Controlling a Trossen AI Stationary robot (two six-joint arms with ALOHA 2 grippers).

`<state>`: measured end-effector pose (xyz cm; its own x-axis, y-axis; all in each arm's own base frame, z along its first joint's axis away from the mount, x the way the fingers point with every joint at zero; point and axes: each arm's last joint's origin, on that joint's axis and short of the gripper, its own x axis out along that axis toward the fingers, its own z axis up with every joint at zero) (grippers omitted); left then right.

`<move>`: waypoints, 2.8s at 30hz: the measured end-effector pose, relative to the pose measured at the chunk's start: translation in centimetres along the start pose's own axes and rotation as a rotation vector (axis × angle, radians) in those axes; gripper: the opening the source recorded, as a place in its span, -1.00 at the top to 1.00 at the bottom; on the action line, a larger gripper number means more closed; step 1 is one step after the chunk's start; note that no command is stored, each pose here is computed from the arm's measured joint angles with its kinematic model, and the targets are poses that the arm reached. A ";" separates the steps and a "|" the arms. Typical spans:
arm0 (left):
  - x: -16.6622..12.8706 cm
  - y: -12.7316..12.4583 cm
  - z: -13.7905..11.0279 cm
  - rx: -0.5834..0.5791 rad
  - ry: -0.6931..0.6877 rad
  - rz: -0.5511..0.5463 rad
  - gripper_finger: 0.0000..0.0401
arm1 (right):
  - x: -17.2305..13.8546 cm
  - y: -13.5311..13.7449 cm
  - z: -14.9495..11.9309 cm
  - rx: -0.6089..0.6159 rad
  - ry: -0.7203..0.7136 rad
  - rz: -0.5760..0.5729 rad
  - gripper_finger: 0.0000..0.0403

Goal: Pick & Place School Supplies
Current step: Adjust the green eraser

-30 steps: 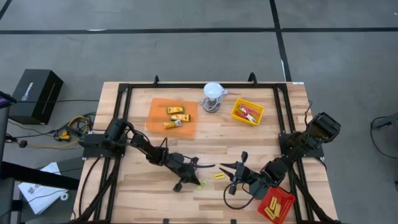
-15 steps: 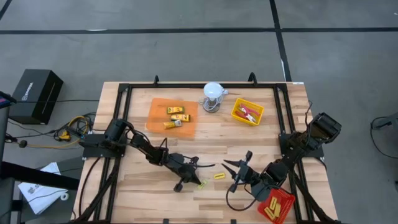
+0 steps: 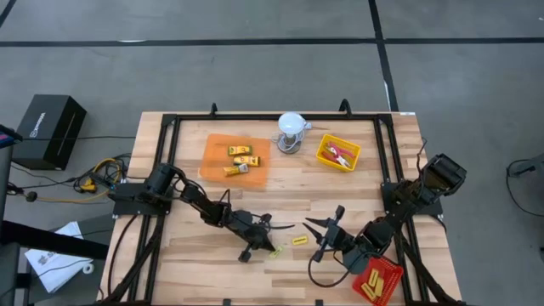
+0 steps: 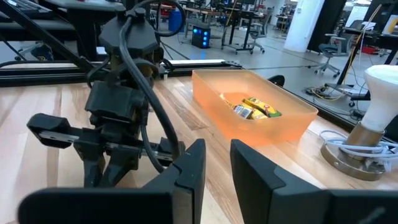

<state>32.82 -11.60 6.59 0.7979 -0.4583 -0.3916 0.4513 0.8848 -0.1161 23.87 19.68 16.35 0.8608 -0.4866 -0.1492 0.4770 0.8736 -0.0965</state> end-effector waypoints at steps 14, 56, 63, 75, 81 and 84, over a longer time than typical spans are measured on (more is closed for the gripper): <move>0.5 0.0 0.2 0.012 -0.003 -0.012 1.00 | 0.0 0.1 0.0 -0.001 0.009 0.022 0.67; -1.2 1.2 -1.0 -0.019 0.078 0.021 1.00 | 0.0 0.2 0.0 0.002 0.020 0.053 0.67; -0.9 1.3 -0.4 -0.009 0.030 0.011 1.00 | 0.0 0.2 -0.1 0.001 0.021 0.054 0.67; 0.9 0.6 0.9 0.022 -0.030 -0.056 1.00 | 0.0 0.2 -0.1 0.001 0.030 0.074 0.67; 1.8 0.8 -1.4 -0.027 0.012 -0.063 1.00 | 0.0 0.2 -0.1 -0.001 0.031 0.075 0.67; 1.8 1.2 -1.6 -0.036 0.019 -0.052 1.00 | 0.0 0.2 -0.1 -0.002 0.031 0.075 0.67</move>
<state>34.18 -11.25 4.33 0.7658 -0.5027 -0.4011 0.4772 0.8623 -0.1695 23.97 19.86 16.23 0.8882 -0.4198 -0.1868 0.4111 0.9076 -0.0854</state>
